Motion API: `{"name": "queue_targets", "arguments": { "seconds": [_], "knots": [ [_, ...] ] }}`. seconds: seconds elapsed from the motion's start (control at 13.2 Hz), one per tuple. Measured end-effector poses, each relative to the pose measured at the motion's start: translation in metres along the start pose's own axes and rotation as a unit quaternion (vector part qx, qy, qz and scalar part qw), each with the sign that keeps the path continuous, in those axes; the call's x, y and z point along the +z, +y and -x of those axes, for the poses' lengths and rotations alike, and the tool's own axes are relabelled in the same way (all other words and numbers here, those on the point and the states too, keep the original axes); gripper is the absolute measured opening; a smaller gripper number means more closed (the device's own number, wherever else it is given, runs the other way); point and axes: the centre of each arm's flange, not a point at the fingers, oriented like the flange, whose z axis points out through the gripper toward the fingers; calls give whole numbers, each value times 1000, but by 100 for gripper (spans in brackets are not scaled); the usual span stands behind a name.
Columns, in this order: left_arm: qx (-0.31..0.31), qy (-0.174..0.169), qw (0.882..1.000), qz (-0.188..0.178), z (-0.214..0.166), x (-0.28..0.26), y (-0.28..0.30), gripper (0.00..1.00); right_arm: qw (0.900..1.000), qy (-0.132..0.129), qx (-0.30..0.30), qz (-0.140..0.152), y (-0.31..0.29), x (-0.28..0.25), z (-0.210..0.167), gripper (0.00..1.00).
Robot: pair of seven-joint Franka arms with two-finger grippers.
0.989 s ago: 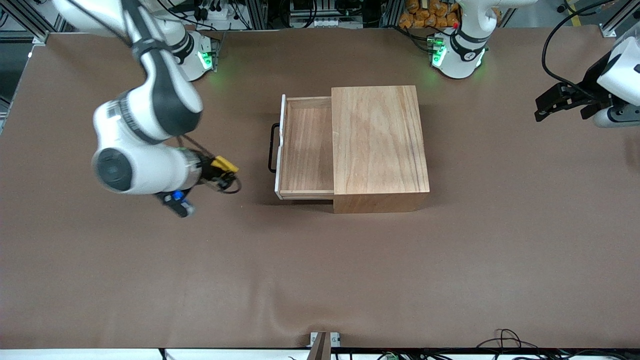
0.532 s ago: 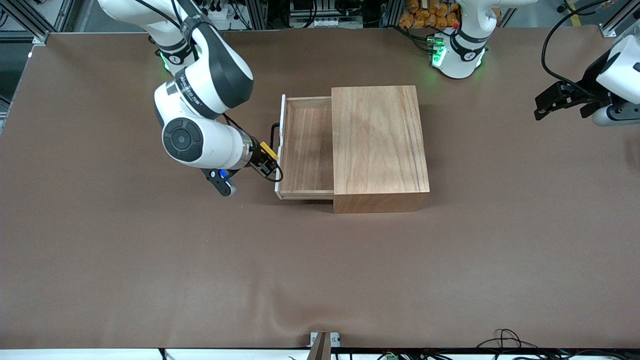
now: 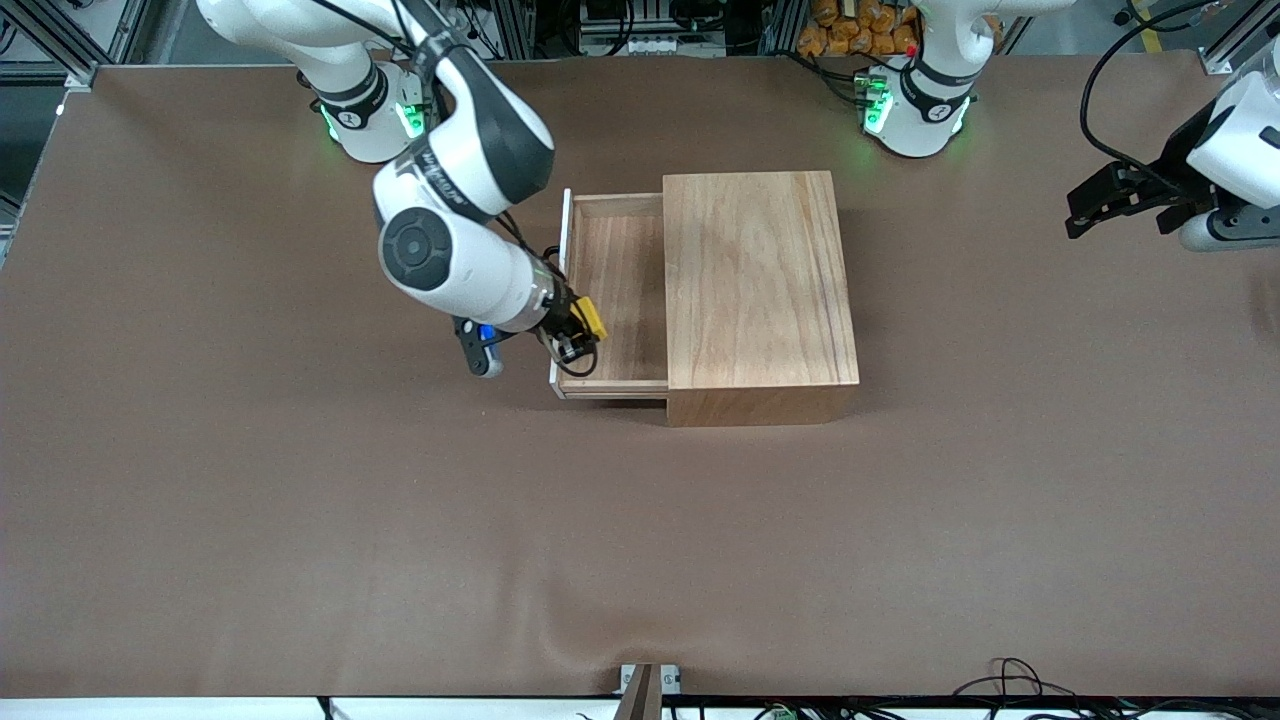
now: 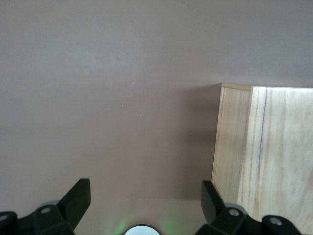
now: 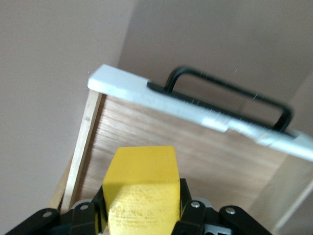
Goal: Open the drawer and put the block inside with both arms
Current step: 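Carry the yellow cube with the right gripper over the open drawer, then lower the cube into the drawer and open the right gripper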
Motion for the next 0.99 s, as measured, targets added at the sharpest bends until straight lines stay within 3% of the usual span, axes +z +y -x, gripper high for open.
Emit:
{"name": "queue_targets", "arguments": {
  "seconds": [0.15, 0.38, 0.68, 0.76, 0.99],
  "knots": [
    [0, 1, 1000, 0, 2, -1, 0, 100, 998, 0, 62, -15, 4, 15, 6, 56],
    [0, 1, 1000, 0, 4, -2, -1, 100, 993, 6, 117, -13, 7, 28, -7, 56],
    [-3, 3, 1000, 0, 7, -4, -4, 100, 989, 14, 144, -39, 30, 78, -3, 56],
    [-4, 3, 1000, 0, 8, -4, -5, 100, 988, 14, 145, -39, 35, 84, 3, 63],
    [-6, 2, 1000, 0, 8, -3, -8, 100, 989, 15, 144, -39, 35, 68, 5, 96]
  ]
}}
